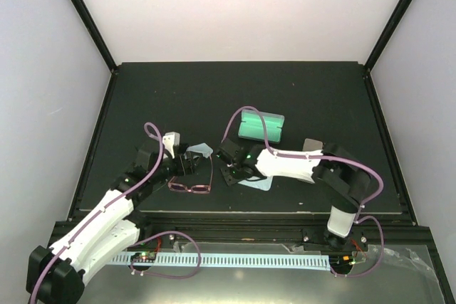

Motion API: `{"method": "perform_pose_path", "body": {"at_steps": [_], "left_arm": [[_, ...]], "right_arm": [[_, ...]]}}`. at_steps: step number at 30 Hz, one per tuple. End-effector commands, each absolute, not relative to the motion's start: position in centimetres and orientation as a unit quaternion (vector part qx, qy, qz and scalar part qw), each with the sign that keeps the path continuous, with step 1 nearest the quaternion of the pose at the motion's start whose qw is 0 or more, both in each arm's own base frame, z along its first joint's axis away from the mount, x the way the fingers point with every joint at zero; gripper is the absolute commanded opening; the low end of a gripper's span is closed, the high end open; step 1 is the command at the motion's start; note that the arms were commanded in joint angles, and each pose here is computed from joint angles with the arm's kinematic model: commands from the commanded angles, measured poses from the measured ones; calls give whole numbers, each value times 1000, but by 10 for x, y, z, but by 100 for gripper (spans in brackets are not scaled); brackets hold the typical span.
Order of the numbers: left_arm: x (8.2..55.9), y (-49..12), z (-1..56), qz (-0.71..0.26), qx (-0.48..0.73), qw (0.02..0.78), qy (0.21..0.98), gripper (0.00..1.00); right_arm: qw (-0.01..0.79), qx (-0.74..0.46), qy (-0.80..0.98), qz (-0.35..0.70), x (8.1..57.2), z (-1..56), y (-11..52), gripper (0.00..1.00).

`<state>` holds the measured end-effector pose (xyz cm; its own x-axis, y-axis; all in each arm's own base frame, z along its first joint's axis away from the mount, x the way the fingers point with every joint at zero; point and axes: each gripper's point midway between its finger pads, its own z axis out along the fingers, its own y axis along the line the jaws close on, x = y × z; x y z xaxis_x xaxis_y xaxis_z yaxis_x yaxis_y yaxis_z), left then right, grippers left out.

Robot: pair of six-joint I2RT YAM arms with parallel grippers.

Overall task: Organize the sunglasses
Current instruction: Adjust the glasses cleaning cloth at the center of the board.

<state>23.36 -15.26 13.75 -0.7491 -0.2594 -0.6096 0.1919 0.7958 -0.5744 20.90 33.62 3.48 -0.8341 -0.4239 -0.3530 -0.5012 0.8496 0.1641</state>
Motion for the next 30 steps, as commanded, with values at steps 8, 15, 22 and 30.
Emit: {"method": "perform_pose_path", "body": {"at_steps": [8,15,22,30], "left_arm": [[237,-150,153,-313,-17,371,874,87],[237,-150,154,-313,-16,373,873,87],[237,-152,155,-317,-15,372,873,87],[238,-154,156,-319,-12,371,872,87]], "right_arm": [[138,-252,957,32,215,-2,315,28],[128,-246,961,-8,213,-15,297,10],[132,-248,959,19,210,-5,301,1],[95,-278,941,166,176,22,337,1]]}}
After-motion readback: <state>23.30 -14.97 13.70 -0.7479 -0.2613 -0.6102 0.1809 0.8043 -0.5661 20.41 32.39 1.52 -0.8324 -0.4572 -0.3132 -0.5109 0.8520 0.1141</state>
